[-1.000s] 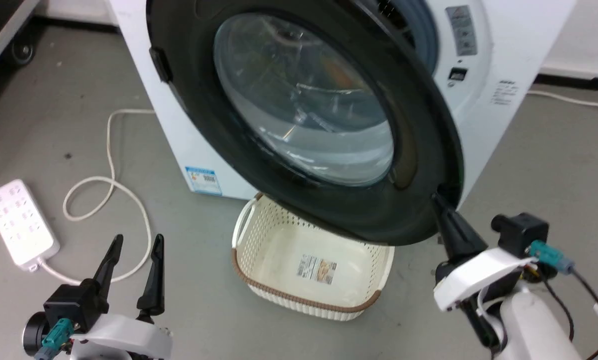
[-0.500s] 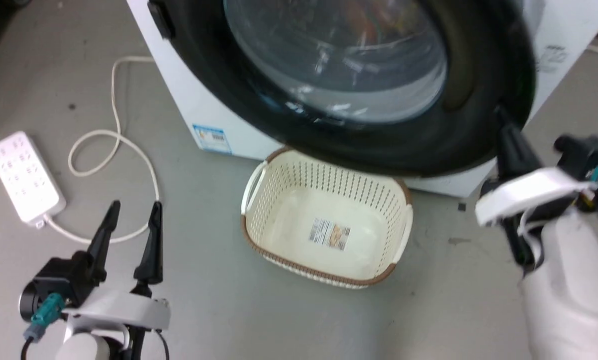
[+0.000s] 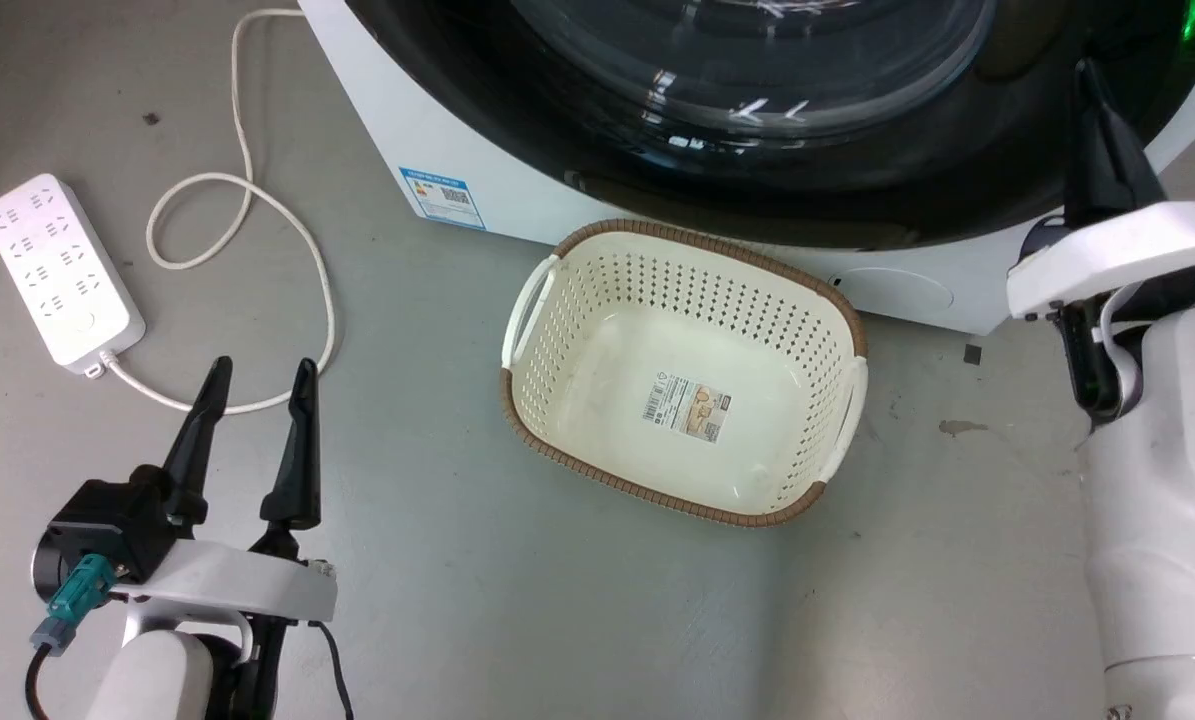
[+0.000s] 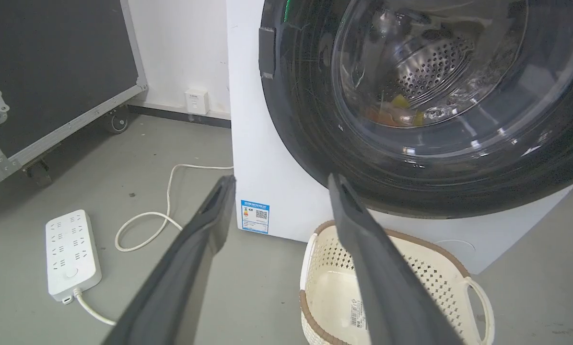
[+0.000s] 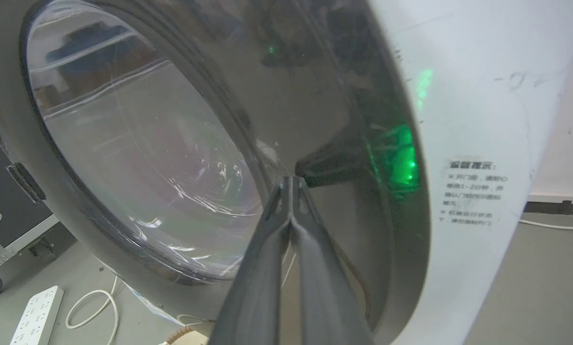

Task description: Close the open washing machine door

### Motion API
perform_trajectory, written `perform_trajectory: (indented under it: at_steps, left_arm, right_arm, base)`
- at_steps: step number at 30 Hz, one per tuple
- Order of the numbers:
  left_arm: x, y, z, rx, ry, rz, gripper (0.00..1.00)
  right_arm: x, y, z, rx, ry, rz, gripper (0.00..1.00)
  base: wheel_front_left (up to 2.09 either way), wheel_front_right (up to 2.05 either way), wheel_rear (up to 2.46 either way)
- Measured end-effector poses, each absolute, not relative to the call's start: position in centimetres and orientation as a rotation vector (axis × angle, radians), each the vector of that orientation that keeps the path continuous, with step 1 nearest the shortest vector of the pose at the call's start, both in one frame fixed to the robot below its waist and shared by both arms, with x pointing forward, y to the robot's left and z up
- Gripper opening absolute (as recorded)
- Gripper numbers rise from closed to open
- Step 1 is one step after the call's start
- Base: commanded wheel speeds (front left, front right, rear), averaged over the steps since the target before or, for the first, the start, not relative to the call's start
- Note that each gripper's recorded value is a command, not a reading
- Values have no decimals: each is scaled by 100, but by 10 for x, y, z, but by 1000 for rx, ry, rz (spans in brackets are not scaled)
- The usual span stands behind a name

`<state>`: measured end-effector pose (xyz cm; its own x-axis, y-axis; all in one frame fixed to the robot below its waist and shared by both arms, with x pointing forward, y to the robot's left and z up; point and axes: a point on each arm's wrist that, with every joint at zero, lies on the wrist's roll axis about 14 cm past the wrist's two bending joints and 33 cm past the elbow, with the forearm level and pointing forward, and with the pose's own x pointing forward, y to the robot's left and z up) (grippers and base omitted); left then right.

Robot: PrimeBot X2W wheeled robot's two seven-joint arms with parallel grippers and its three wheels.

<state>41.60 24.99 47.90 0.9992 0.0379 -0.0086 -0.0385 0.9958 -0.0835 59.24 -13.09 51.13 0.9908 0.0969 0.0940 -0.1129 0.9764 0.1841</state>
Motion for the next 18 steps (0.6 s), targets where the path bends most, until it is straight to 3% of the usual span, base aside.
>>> perform_trajectory:
  at_steps: [11, 18]
  left_arm:
    - [418, 248, 481, -91, -6, 35, 100]
    - [412, 236, 504, -101, -71, 9, 100]
  right_arm:
    - [594, -147, 549, 191, -175, 70, 0]
    - [549, -166, 586, 180, -276, 57, 0]
  base:
    - [0, 0, 0]
    - [0, 0, 0]
